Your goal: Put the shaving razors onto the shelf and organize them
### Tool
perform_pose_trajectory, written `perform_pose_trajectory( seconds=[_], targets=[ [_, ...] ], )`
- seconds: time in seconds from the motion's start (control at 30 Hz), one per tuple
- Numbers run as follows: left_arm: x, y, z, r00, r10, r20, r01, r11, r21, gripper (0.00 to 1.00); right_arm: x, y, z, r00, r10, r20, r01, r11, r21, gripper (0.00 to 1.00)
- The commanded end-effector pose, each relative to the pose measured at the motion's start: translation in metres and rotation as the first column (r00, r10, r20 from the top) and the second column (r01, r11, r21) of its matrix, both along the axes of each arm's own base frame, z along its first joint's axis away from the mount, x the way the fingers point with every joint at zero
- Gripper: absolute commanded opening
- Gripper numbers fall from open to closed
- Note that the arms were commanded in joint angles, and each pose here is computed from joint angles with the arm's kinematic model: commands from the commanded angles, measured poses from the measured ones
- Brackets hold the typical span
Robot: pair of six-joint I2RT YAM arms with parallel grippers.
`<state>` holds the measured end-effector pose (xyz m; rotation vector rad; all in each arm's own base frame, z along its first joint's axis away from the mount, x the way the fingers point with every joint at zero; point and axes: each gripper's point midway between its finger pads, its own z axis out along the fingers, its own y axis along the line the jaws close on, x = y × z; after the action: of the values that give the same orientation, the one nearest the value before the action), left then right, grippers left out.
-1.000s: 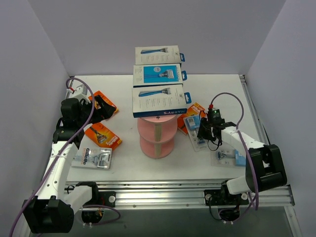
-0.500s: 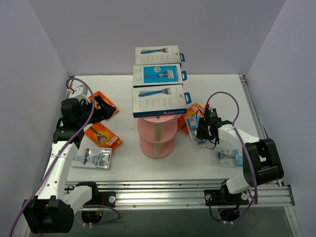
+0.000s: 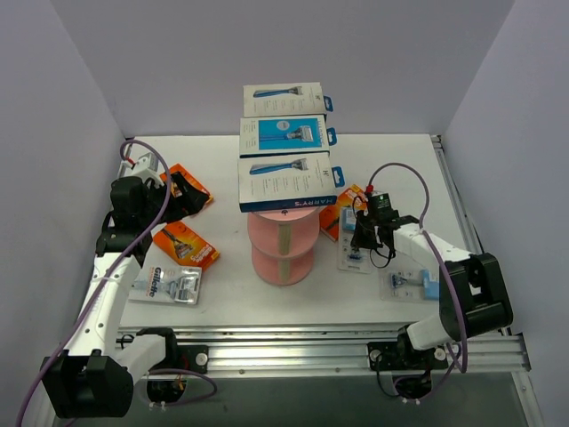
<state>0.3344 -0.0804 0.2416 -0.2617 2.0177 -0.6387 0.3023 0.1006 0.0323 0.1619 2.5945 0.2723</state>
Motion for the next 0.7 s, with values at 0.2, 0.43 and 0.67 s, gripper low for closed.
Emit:
perform_pose_trajectory(
  seconds=[0.2, 0.43, 0.67],
  targets=[
    [0.002, -0.003, 0.015, 0.998, -0.035, 0.056, 0.036, 0.999, -0.009, 0.97, 0.016, 0.017, 0.075, 0.987, 0.035, 0.158, -0.049, 0.995, 0.086, 0.0],
    [-0.001, -0.017, 0.021, 0.992, -0.094, 0.087, 0.1, 0.993, -0.062, 0.97, 0.02, 0.029, 0.124, 0.952, 0.071, 0.296, -0.119, 0.982, 0.147, 0.0],
    [0.0, -0.019, 0.019, 0.991, -0.106, 0.081, 0.112, 0.991, -0.072, 0.97, 0.021, 0.047, 0.162, 0.909, 0.111, 0.401, -0.213, 0.953, 0.218, 0.0]
  ],
)
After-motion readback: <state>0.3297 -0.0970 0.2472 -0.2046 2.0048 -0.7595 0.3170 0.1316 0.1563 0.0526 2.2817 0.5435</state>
